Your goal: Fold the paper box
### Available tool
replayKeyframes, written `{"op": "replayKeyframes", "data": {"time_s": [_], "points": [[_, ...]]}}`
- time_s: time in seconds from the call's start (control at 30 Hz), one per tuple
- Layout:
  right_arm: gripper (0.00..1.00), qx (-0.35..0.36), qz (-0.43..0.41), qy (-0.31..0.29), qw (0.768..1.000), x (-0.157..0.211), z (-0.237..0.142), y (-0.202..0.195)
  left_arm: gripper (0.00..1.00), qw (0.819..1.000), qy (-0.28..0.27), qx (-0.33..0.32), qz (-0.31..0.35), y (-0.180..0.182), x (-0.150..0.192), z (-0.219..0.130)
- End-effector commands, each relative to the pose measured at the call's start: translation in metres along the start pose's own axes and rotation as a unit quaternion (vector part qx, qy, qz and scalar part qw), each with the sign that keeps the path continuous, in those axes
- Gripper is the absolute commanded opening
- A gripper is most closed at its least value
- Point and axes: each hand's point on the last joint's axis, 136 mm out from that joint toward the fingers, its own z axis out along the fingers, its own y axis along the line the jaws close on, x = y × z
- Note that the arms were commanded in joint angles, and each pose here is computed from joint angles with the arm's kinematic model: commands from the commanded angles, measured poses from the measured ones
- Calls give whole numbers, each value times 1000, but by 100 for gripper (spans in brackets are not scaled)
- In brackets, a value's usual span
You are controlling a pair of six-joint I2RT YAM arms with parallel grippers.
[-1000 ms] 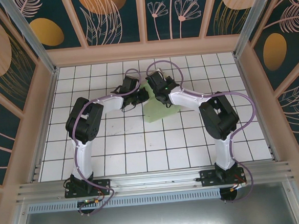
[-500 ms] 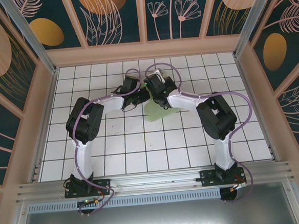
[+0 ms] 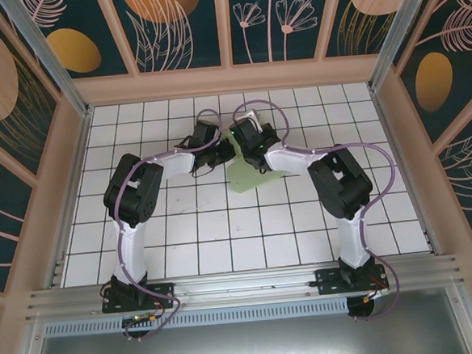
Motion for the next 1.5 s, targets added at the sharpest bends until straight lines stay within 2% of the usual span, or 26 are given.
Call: {"op": "replayKeyframes", "data": {"time_s": [0.0,0.13,0.27,0.43,0.63,0.87,1.0,1.13,1.27,1.47], "points": [[9,-66,17,10,998,1,-9,16,0,999,-15,47,22,-27,-10,-3],[17,-70,34,-6,997,-10,-18,8,0,999,-12,35,20,-21,-9,0],[20,-43,12,-28,999,-23,-31,-3,0,1000,-9,16,21,-13,-8,4],[50,-46,19,-46,998,-35,-45,-9,0,1000,-5,10,17,-8,-7,7],[73,-83,54,-75,992,-52,-65,-19,0,1000,-7,9,18,-9,-10,8],[76,-162,166,-105,967,-67,-88,-50,0,999,-11,-9,39,-7,-14,3],[76,-231,245,-104,936,-60,-92,-63,0,997,-24,-27,63,-8,-22,-7],[75,-257,314,-98,909,-44,-82,-90,0,994,-23,-44,100,-8,-27,-19],[75,-245,312,-95,913,-31,-82,-99,0,982,15,-85,166,-2,-30,-32],[75,-249,295,-88,918,-15,-82,-96,0,947,94,-176,251,18,-26,-59]]}}
